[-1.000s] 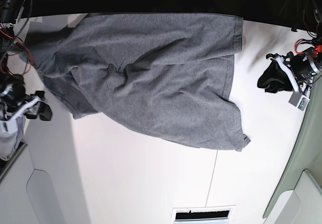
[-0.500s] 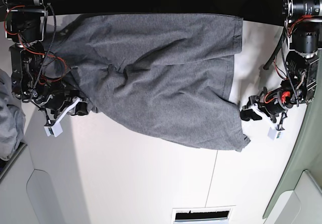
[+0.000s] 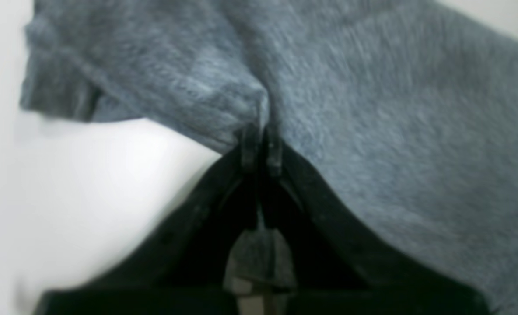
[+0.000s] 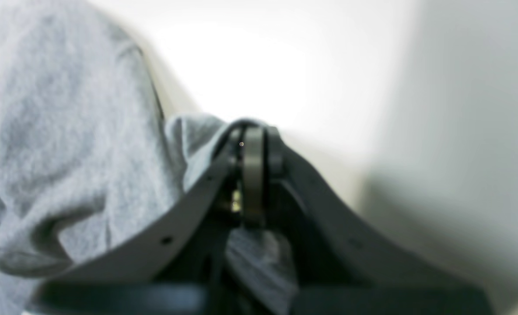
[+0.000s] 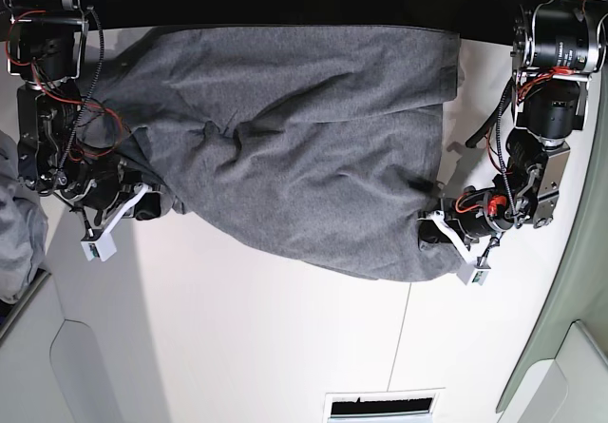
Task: Layout the t-shirt on the table in an organized manner, then fold the t-shirt properly
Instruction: 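Lower the stretched shirt onto the table with both grippers, then pinch the bunched shirt edge with the right gripper and pull it outward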
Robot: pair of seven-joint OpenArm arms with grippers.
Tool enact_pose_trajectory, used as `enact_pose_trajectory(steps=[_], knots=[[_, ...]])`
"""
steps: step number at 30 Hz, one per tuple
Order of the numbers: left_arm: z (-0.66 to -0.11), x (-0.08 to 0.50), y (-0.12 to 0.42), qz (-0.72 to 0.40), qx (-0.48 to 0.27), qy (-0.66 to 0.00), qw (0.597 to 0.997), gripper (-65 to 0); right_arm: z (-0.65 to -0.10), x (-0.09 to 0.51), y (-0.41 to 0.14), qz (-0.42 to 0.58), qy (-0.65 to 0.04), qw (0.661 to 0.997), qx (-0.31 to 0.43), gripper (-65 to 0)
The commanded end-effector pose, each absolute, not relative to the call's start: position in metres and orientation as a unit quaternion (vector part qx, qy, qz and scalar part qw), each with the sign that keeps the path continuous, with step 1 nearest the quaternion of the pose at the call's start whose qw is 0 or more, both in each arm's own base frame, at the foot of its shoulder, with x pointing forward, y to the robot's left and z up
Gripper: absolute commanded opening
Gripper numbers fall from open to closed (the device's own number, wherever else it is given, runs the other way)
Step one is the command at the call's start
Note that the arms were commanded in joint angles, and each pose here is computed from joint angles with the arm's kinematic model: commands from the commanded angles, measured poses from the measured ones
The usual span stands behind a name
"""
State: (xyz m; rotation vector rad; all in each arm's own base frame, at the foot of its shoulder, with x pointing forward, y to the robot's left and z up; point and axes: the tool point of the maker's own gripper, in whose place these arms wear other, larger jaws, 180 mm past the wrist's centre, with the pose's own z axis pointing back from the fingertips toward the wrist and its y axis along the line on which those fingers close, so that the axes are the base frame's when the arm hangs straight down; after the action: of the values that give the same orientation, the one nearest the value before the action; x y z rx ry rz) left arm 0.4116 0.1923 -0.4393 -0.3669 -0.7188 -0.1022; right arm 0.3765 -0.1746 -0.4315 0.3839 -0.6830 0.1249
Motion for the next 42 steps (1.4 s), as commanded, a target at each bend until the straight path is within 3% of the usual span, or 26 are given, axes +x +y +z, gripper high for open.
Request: enact_pose_trajectory(steps=[1, 10, 14, 25, 27, 29, 31, 38, 42], knots=[[-0.399, 0.439, 0.202, -0.06, -0.185, -0.399, 0.896, -65.0, -0.393, 0.405, -0.187, 0.067, -0.389, 0.901, 0.179, -65.0], [-0.289, 0.454, 0.232, -0.136, -0.175, -0.477, 0.85, -65.0, -0.293, 0.433, -0.209, 0.125, -0.484, 0.856, 0.133, -65.0], [-0.266, 0.447, 0.231, -0.162, -0.175, -0.477, 0.846, -65.0, -0.289, 0.425, -0.205, 0.144, -0.466, 0.864, 0.127, -65.0], [-0.375, 0.348, 0.219, -0.159, -0.223, -0.335, 0.901, -65.0, -0.398, 0.304, -0.182, 0.132, -0.332, 0.914, 0.193, -65.0], [-0.384, 0.338, 0.218, -0.152, -0.228, -0.332, 0.903, -64.9, -0.41, 0.288, -0.18, 0.124, -0.318, 0.918, 0.2, -48.7], [-0.388, 0.334, 0.218, -0.148, -0.231, -0.333, 0.902, -56.8, -0.414, 0.281, -0.18, 0.118, -0.32, 0.918, 0.203, -36.9], [-0.388, 0.334, 0.218, -0.148, -0.231, -0.332, 0.902, -52.3, -0.408, 0.286, -0.181, 0.111, -0.337, 0.912, 0.204, -35.4], [-0.361, 0.35, 0.23, -0.124, -0.232, -0.378, 0.888, -52.1, -0.334, 0.345, -0.194, 0.066, -0.47, 0.857, 0.201, -35.4], [-0.351, 0.355, 0.23, -0.122, -0.236, -0.393, 0.88, -52.1, -0.317, 0.38, -0.199, 0.04, -0.512, 0.841, 0.172, -35.4]])
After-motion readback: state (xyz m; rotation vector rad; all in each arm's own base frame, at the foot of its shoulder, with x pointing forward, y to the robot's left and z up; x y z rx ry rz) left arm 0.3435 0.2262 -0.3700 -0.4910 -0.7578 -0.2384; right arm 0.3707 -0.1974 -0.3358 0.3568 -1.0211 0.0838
